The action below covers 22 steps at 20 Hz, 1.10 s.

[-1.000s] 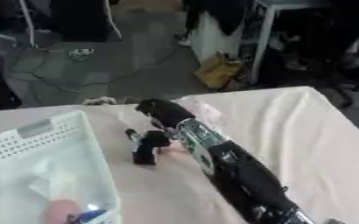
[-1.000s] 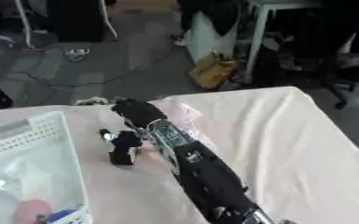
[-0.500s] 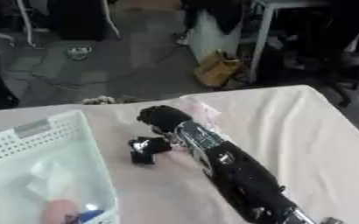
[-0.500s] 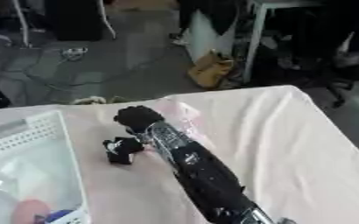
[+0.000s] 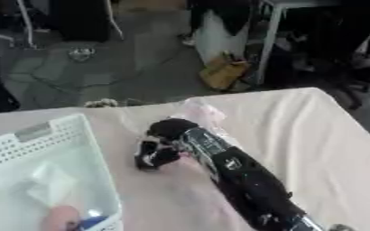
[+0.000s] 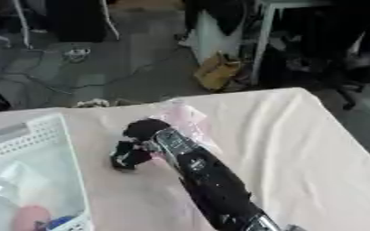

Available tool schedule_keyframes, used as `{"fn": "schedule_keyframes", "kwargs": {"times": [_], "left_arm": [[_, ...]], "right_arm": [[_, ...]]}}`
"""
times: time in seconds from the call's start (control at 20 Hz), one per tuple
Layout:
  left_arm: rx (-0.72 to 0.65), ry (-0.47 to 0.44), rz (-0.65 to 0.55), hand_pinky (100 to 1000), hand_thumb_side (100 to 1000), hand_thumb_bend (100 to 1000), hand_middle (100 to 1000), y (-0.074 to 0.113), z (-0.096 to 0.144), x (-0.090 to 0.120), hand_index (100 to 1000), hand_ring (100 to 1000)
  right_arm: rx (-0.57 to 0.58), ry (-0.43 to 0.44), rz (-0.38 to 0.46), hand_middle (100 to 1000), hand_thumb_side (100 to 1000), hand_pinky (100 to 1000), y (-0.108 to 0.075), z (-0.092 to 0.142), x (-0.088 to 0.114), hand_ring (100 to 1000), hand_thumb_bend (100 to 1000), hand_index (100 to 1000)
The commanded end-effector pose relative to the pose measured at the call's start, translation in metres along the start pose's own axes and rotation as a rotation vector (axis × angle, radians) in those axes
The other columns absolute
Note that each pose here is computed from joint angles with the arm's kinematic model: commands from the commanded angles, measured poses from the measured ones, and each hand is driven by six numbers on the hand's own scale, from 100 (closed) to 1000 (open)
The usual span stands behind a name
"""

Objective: Pick up objects on the table and place them in the box.

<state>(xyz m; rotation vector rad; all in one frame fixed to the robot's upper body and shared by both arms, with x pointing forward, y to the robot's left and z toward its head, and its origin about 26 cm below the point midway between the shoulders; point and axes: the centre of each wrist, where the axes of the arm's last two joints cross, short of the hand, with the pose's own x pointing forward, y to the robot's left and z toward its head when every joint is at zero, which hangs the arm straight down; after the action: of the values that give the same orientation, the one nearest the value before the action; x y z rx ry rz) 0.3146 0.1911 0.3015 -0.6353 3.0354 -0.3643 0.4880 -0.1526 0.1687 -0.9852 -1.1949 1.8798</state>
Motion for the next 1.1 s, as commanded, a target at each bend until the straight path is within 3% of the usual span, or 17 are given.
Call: {"fn": "schedule_keyframes", "kwargs": {"times": [0.05,0.35,0.7,1.1], "left_arm": [[0.021,-0.027,0.009,837,807,100,802,0.000,-0.008,0.003,843,928],[0.026,-0.028,0.013,837,802,100,801,0.000,-0.008,0.003,841,927],[0.027,-0.033,0.015,838,800,100,798,-0.001,-0.009,0.004,839,927],[0.027,-0.034,0.020,838,800,100,795,-0.002,-0.010,0.004,837,926]], "right_arm": [[-0.017,-0.019,0.009,972,922,988,-0.010,0.004,-0.006,1000,470,1000],[0.026,-0.064,0.007,993,893,1000,-0.004,0.004,-0.009,1000,522,1000],[0.008,-0.050,0.007,963,849,993,-0.005,0.006,-0.016,1000,602,1000],[-0.038,-0.020,0.033,958,872,996,-0.004,0.007,-0.019,1000,583,1000]]}}
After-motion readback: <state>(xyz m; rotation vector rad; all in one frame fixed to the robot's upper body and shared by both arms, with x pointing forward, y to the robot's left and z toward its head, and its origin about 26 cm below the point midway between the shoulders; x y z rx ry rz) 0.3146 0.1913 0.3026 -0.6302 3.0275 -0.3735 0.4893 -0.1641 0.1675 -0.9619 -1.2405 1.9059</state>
